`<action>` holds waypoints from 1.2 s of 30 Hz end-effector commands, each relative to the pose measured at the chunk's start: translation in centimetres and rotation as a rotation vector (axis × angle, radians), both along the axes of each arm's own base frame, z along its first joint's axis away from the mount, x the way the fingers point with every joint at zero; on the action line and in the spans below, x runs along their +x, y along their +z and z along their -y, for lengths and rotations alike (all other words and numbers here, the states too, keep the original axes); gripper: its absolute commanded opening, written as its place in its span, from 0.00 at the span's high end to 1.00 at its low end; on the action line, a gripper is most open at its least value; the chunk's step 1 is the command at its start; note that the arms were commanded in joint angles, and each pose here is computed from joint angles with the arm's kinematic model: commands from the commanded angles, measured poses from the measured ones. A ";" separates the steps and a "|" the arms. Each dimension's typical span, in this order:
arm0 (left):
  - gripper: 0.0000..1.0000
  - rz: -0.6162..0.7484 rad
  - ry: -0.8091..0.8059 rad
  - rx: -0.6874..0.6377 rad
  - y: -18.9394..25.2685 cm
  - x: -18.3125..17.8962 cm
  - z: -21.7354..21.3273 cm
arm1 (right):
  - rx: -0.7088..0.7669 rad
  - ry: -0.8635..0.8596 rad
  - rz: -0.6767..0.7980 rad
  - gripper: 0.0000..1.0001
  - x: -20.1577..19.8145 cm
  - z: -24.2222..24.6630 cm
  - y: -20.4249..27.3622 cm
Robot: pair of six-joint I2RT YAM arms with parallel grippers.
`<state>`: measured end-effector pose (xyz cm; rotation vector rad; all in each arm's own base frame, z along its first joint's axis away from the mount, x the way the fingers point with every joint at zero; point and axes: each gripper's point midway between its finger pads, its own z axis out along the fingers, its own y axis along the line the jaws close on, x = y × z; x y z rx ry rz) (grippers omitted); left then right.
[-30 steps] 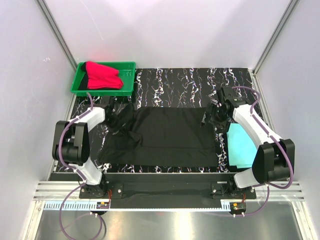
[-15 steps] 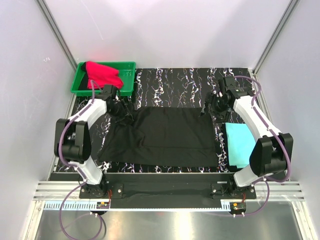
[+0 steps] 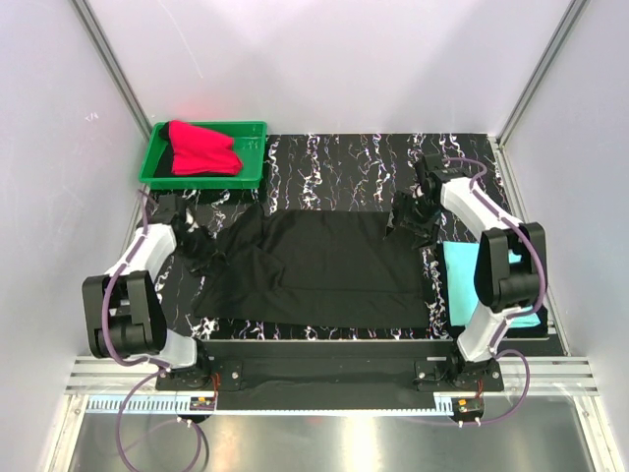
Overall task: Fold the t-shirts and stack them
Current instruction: Fold the tshirt
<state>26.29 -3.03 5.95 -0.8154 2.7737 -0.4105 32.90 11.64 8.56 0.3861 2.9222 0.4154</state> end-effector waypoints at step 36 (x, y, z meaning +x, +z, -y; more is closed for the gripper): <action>0.61 0.069 -0.109 -0.050 -3.6 14.5 -2.5 | -0.228 0.085 0.087 0.38 14.3 5.5 -7.4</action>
